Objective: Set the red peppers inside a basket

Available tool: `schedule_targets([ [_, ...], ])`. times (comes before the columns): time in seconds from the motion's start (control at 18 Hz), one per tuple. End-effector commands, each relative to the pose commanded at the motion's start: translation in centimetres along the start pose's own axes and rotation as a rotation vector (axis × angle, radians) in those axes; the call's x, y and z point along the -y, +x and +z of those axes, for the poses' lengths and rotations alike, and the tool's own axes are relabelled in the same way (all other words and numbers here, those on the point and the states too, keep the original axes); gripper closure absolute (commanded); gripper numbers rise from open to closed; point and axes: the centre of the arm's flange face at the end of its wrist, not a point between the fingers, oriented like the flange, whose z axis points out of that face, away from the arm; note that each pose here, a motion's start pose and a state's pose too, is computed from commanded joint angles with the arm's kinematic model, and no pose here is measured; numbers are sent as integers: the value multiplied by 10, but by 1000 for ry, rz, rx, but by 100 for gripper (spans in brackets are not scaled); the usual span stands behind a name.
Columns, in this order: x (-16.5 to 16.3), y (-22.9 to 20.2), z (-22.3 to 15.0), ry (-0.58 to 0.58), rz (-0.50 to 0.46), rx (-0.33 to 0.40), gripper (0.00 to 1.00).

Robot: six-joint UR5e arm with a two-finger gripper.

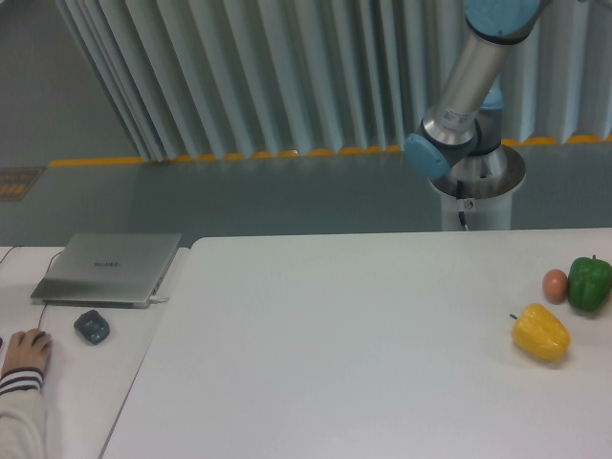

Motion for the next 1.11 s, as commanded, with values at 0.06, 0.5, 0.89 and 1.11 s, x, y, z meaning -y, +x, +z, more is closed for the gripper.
schedule_targets([
  [0.06, 1, 0, -2, -1, 0, 1, 0],
  [0.5, 124, -26, -56, -39, 93, -4, 0],
  [0.89, 222, -41, -71, -90, 129, -35, 0],
  [1.11, 256, -46, -61, -116, 132, -69, 0],
])
